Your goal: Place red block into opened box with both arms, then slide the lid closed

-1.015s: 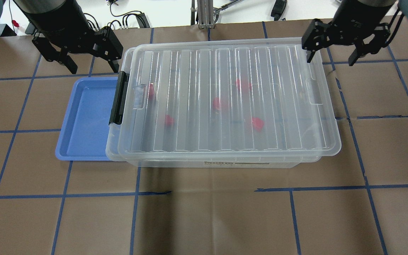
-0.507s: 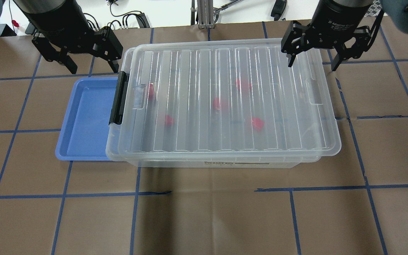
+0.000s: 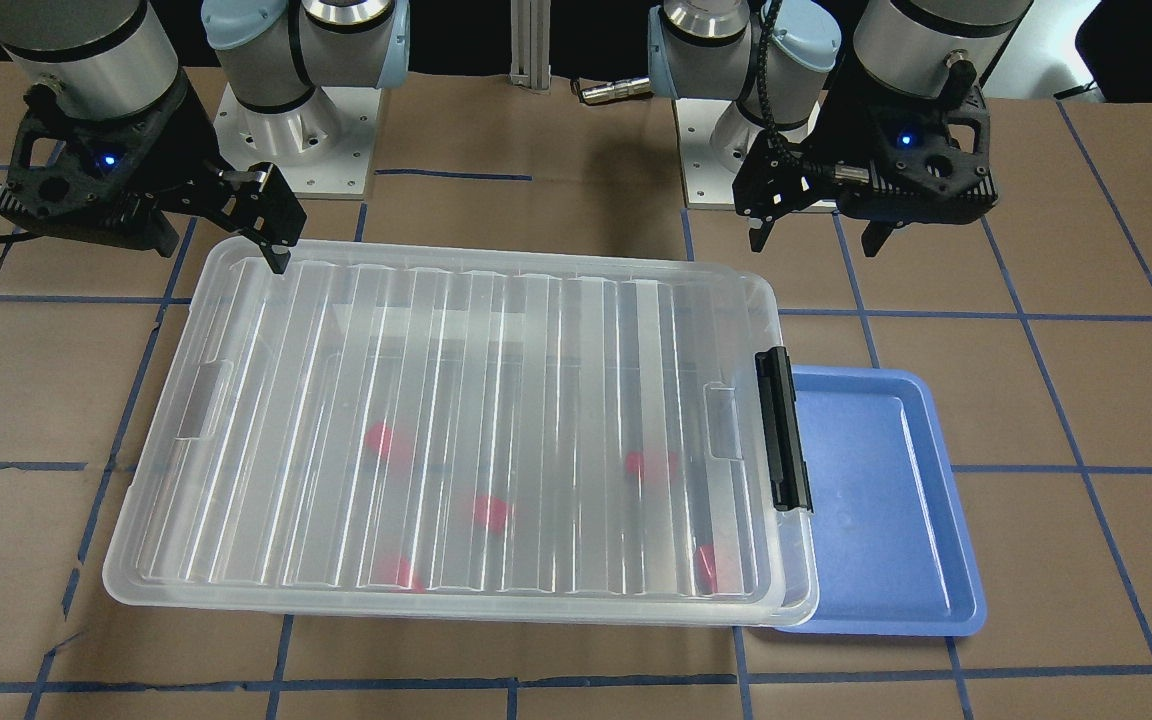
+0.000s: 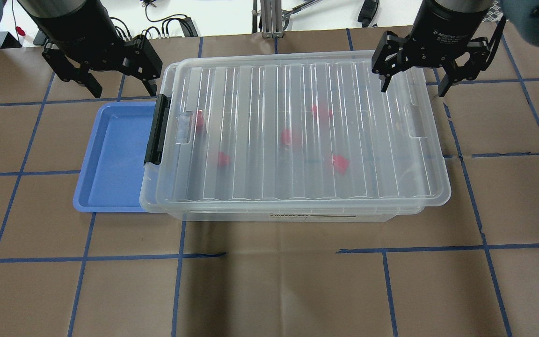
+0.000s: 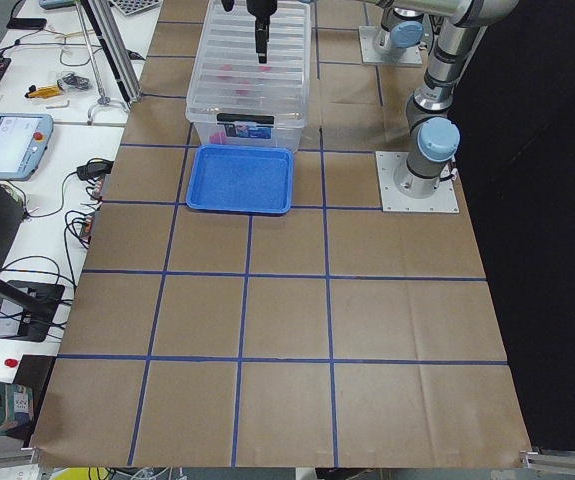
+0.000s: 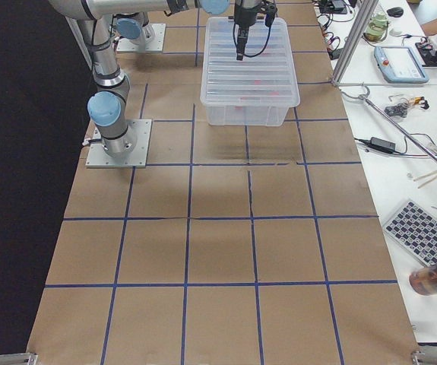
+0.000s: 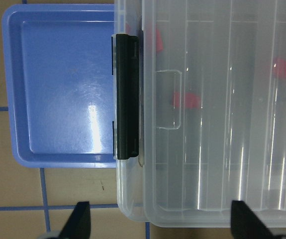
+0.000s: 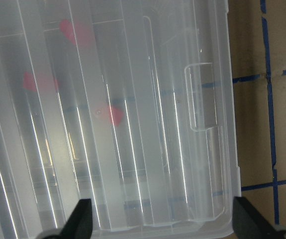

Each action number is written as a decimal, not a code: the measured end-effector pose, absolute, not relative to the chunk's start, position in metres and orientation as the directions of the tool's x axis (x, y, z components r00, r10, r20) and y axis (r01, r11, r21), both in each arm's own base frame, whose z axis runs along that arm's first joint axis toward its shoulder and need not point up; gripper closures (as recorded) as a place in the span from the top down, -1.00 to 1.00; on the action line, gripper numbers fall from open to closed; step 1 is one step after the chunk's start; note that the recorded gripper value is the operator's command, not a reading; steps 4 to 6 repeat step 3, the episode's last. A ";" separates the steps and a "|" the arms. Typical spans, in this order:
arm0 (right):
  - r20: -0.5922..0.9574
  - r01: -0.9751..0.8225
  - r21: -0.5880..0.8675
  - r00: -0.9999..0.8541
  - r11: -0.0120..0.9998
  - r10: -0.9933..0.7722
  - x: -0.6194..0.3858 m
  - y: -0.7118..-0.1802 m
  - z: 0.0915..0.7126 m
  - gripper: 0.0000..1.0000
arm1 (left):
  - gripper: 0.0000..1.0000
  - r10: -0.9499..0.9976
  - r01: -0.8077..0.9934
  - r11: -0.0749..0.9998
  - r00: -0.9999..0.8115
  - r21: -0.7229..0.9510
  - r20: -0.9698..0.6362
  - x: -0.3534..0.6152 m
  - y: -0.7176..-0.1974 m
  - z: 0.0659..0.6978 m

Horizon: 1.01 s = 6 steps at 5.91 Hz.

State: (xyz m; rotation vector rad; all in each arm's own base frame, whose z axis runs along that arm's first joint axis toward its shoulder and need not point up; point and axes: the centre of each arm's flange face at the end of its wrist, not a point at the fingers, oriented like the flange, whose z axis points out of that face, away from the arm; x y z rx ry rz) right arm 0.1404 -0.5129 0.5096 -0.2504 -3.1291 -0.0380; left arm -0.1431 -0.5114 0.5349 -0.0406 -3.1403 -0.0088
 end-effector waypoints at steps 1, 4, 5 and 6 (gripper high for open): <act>0.005 0.159 0.024 -0.987 0.987 0.159 0.140 -0.513 0.510 1.00 | 0.96 0.026 0.026 1.000 -1.000 0.006 0.001 -0.143 -0.511 0.535; 0.007 0.155 0.027 -0.988 0.988 0.155 0.140 -0.512 0.508 1.00 | 0.96 0.026 0.026 1.000 -1.000 0.006 0.001 -0.143 -0.511 0.535; 0.007 0.155 0.027 -0.988 0.988 0.155 0.140 -0.512 0.508 1.00 | 0.96 0.026 0.026 1.000 -1.000 0.006 0.001 -0.143 -0.511 0.535; 0.007 0.155 0.027 -0.988 0.988 0.155 0.140 -0.512 0.508 1.00 | 0.96 0.026 0.026 1.000 -1.000 0.006 0.001 -0.143 -0.511 0.535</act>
